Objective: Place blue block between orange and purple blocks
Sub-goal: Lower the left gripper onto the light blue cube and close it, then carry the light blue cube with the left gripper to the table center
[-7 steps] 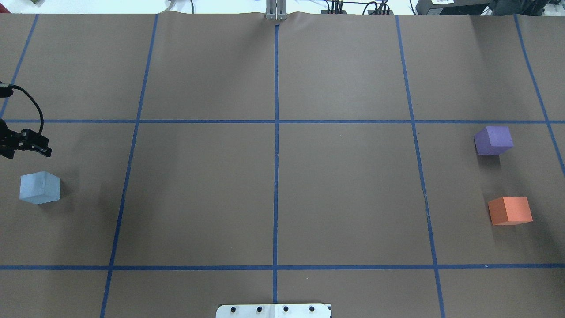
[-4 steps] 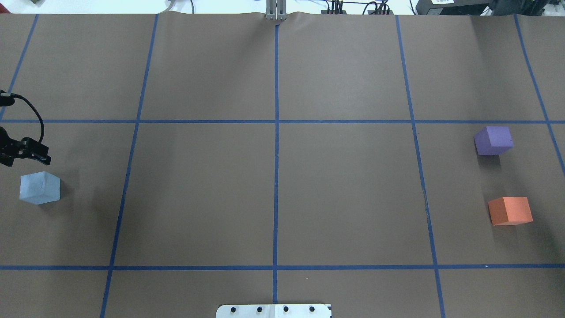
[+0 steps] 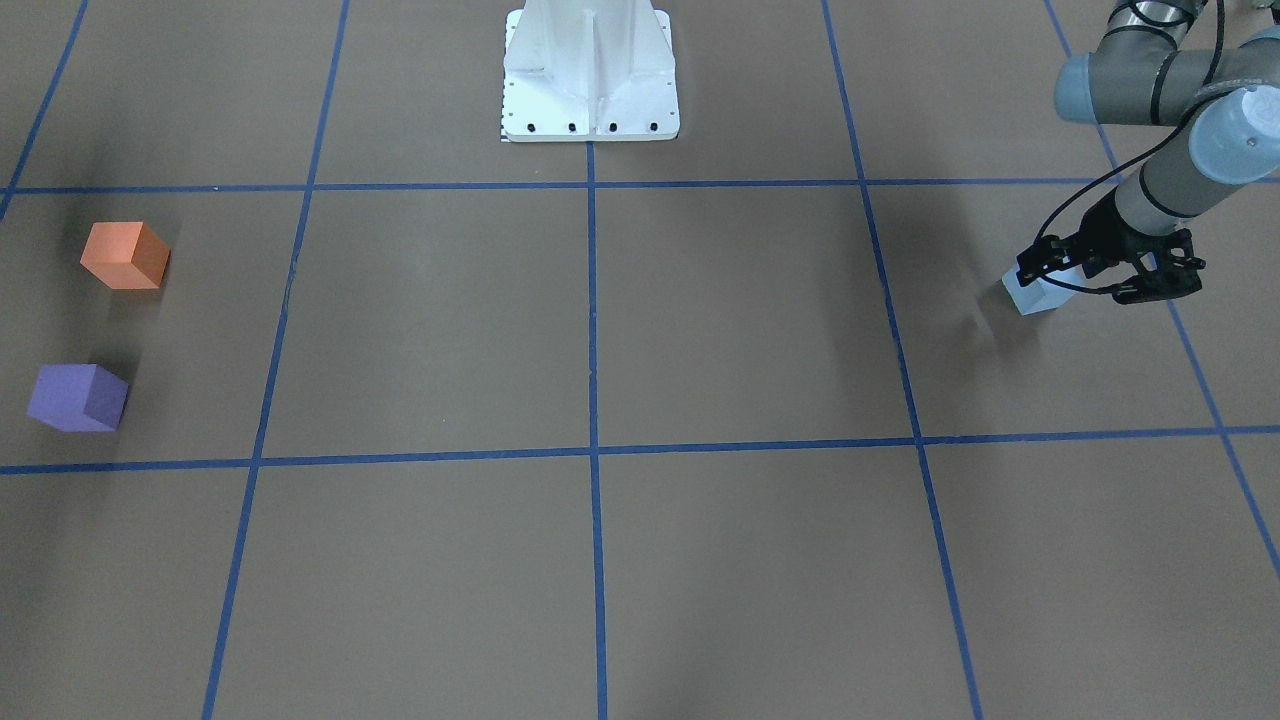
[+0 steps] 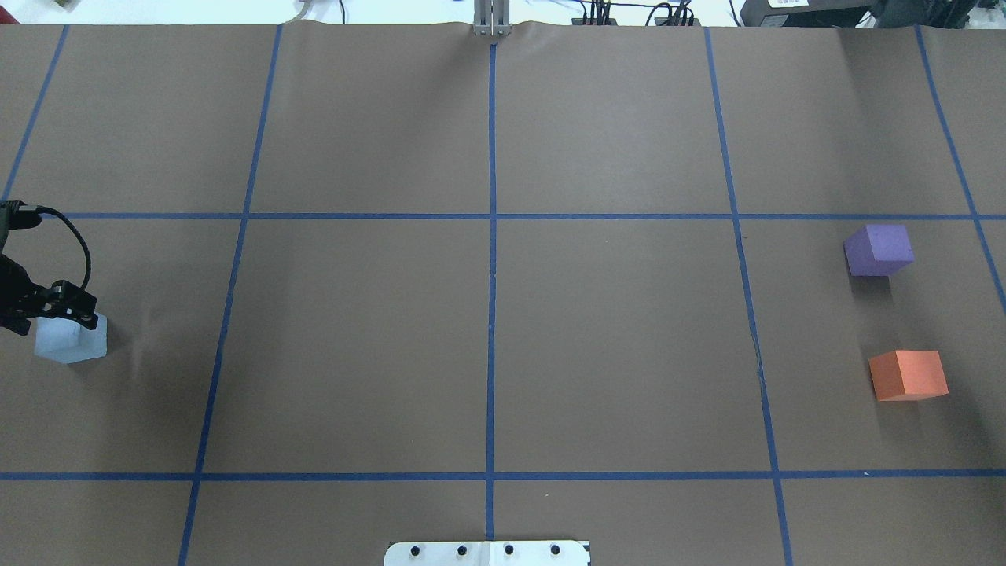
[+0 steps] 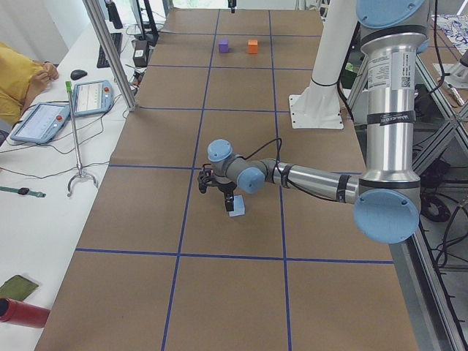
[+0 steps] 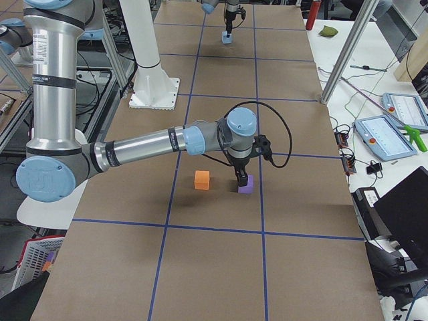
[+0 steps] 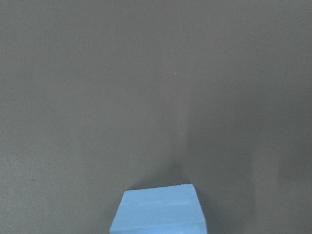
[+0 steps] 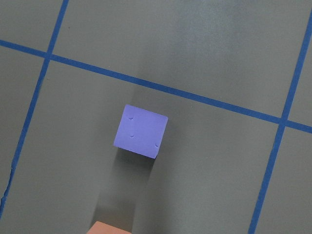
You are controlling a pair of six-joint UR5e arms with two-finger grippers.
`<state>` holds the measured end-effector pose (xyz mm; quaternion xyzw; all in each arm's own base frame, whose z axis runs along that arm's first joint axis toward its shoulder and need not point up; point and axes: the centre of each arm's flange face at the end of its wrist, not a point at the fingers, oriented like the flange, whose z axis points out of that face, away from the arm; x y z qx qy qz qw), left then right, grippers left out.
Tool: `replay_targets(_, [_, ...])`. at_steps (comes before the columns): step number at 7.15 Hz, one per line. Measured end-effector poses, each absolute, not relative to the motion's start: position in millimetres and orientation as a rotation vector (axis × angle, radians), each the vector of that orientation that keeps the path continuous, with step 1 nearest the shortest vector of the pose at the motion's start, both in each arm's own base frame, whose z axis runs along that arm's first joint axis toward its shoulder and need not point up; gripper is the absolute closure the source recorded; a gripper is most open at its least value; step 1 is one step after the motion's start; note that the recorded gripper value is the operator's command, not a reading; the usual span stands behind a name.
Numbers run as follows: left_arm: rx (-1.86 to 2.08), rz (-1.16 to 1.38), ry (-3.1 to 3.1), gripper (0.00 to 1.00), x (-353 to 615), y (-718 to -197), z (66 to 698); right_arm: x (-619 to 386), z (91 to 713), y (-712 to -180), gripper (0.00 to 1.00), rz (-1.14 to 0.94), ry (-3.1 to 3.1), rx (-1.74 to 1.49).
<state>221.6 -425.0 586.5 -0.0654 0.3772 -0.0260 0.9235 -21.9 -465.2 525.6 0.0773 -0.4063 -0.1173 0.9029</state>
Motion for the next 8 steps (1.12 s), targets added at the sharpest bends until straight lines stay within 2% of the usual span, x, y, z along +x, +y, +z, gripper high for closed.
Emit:
replay_targets(5, [-0.177,-0.077,0.747,0.02,253.4,-410.6,589.7,-23.9,524.7,-464.8,0.0,-0.247,-0.85,0.157])
replay_targets(8, [-0.182,-0.073,0.737,0.08,256.1,-411.1,595.9,-25.1,524.0,-464.5,0.0,-0.249,-0.859,0.156])
